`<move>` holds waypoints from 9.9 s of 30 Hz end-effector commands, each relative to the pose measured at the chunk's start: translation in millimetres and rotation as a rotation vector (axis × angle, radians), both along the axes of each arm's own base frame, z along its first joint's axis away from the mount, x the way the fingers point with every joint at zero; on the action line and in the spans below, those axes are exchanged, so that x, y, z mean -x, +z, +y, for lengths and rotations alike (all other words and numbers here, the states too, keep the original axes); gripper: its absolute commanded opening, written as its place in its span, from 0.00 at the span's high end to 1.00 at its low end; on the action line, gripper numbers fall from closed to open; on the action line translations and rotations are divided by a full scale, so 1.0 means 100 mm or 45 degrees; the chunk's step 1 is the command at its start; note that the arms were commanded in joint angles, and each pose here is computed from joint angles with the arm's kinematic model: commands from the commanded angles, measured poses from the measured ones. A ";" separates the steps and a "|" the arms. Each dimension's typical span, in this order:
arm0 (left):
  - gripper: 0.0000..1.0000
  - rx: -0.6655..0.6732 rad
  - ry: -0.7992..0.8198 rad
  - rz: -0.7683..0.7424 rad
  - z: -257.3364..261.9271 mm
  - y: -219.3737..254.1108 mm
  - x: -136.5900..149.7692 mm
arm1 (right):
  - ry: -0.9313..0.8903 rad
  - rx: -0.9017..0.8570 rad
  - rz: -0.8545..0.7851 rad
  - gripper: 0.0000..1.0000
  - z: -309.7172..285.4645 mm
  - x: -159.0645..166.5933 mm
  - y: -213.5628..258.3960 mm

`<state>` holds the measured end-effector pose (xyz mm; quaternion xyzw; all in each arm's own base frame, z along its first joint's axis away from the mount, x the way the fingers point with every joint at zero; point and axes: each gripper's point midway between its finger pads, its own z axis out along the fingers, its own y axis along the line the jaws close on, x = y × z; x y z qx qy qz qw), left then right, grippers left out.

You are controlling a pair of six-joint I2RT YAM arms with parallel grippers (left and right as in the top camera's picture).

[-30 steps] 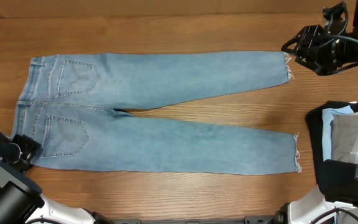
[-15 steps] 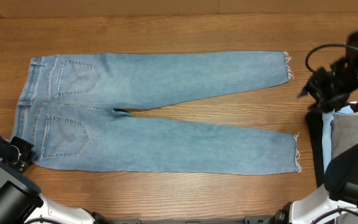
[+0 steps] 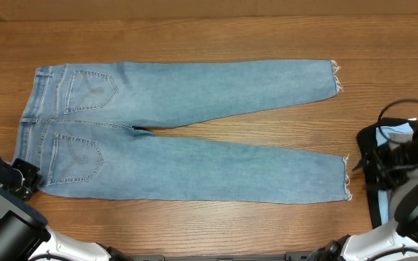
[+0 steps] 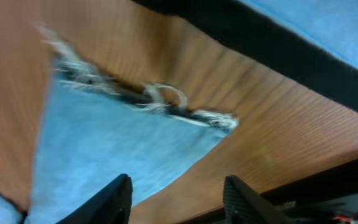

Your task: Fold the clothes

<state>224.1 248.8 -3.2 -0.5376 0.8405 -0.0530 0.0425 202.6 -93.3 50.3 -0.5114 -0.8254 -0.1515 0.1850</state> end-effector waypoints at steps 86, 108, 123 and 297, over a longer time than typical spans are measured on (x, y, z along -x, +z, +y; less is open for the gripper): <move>0.96 -0.380 -0.167 0.028 0.05 1.05 -0.26 | 0.270 0.230 -0.906 0.96 0.64 -2.32 1.16; 0.96 -0.588 0.018 0.196 0.01 1.67 0.38 | 0.187 0.581 -0.987 0.96 -0.03 -1.71 2.09; 0.96 -0.410 -0.090 0.285 0.08 0.97 0.10 | 0.122 0.536 -0.825 0.96 -0.33 -1.99 1.45; 0.35 0.275 -1.005 -0.132 -1.92 0.43 -0.76 | 0.718 0.001 -0.875 0.96 0.35 -2.46 -0.50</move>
